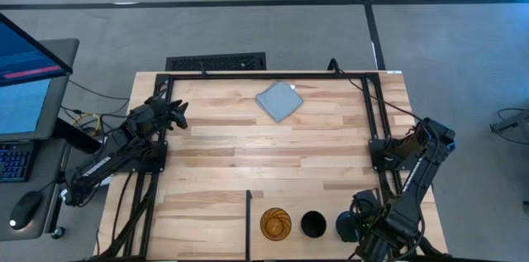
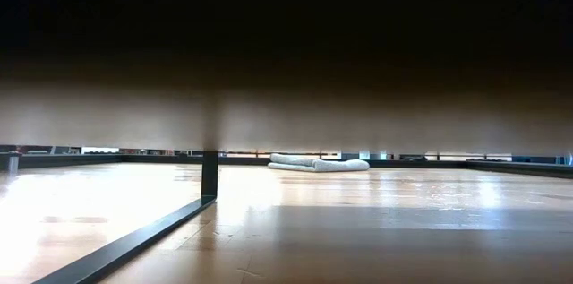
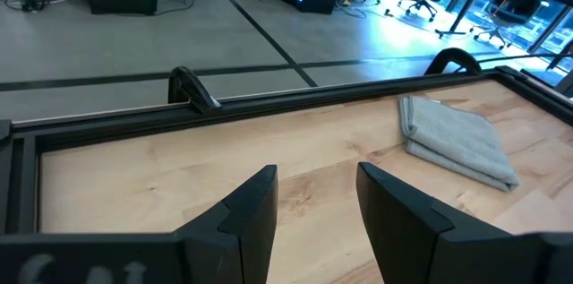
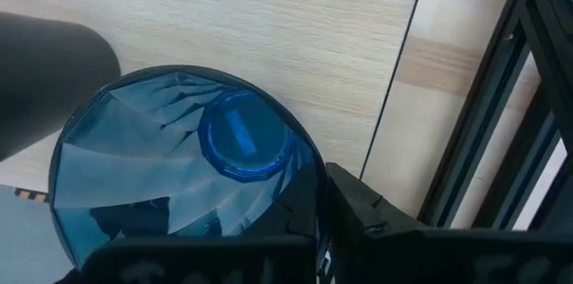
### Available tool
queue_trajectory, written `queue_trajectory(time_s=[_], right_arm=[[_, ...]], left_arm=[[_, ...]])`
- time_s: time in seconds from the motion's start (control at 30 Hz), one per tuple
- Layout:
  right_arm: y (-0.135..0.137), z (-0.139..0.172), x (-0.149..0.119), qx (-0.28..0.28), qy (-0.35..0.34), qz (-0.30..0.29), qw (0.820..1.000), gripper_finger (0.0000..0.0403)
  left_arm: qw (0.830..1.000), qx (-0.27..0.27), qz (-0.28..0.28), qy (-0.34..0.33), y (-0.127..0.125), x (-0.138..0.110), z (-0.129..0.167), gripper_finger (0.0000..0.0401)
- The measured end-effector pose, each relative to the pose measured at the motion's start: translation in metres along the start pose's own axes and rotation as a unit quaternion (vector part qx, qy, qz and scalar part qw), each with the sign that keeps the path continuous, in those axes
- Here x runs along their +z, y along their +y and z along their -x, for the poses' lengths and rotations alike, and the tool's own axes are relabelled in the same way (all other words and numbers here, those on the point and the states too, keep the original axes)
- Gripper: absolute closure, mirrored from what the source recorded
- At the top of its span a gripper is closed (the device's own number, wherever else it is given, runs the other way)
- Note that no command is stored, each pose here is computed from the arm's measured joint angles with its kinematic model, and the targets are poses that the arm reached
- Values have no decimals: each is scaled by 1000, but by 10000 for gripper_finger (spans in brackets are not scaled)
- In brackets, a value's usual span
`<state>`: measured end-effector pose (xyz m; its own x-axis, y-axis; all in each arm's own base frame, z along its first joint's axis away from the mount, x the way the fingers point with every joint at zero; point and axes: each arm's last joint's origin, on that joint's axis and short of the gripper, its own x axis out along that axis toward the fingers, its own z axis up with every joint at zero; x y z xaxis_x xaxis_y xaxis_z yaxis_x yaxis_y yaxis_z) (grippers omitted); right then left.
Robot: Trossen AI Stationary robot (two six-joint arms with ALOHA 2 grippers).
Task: Stack small to large cups/mugs on shelf
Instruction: Put the blue cup on the shelf
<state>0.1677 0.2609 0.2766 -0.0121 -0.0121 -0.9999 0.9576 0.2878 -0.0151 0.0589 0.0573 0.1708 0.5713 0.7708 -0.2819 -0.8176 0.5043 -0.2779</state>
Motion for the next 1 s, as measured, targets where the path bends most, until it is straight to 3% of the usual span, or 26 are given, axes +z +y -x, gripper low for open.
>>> queue_trajectory(time_s=[1.0], right_arm=[[1,-1,0,1,1,13,1000,353]], left_arm=[[1000,0,0,1,0,0,0,255]])
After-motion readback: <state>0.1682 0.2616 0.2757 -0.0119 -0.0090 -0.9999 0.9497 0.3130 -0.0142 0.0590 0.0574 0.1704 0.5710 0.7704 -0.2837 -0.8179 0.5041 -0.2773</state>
